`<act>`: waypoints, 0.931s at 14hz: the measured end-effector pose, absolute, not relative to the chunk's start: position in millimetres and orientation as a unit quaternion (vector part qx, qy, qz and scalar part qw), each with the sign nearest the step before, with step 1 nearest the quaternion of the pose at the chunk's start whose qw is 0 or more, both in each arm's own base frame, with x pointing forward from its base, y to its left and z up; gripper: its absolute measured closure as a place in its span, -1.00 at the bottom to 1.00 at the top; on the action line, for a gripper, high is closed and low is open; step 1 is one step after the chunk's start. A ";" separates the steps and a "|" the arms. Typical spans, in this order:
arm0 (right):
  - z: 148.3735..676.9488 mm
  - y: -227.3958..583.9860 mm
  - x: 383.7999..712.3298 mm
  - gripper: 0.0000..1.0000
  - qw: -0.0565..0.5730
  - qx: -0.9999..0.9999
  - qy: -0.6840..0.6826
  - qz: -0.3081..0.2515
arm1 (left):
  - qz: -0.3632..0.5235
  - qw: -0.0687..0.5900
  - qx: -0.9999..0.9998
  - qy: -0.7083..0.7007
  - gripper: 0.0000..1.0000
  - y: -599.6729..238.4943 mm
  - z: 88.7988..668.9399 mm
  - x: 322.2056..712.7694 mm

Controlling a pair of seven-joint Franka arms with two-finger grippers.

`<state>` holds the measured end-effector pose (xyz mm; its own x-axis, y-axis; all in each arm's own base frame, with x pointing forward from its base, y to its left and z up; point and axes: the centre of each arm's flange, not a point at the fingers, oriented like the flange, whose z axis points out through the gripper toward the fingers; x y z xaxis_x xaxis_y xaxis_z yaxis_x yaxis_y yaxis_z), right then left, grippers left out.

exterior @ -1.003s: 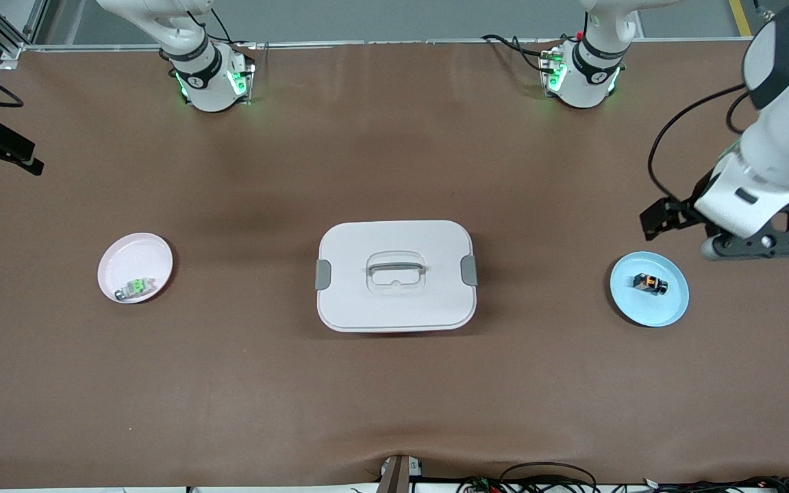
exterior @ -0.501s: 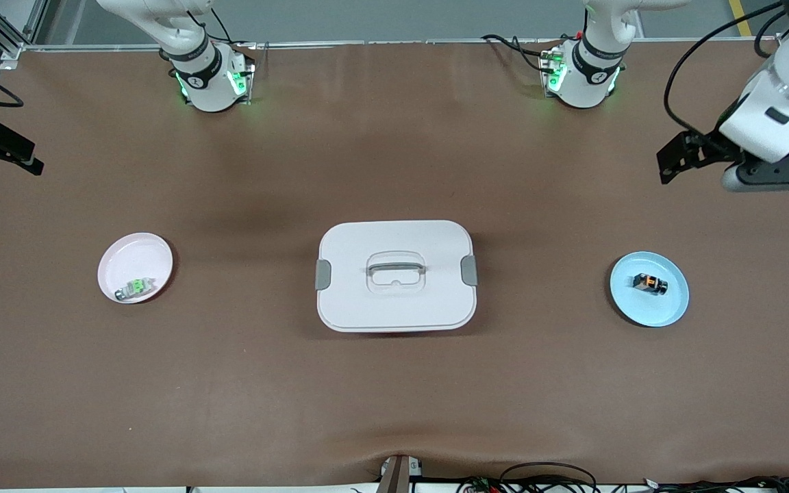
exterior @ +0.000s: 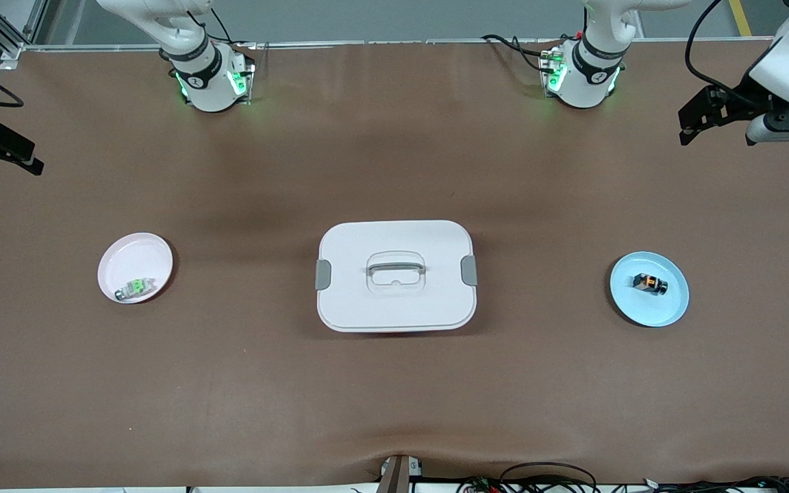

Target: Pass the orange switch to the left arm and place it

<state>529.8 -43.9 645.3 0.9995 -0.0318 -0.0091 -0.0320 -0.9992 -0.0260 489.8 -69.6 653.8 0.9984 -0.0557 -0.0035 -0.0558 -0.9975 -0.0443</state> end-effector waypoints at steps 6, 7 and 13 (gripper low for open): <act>645.3 -43.9 529.8 -1.00 0.013 -1.000 0.016 0.004 | 0.007 0.022 -0.999 0.028 -1.00 -68.7 655.2 485.9; 645.3 -43.9 529.8 -1.00 0.013 -1.000 0.016 0.004 | 0.007 0.022 -0.999 0.028 -1.00 -68.3 655.1 485.9; 645.3 -43.7 529.8 -1.00 0.013 -1.000 0.016 0.004 | 0.005 0.020 -1.000 0.023 -1.00 -63.3 656.8 495.1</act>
<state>529.8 -43.7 645.3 0.9995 -0.0314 -0.0092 -0.0316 -0.9992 -0.0260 495.1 -63.3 656.8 0.9989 -0.0456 -0.0111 -0.0460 -0.9981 -0.0401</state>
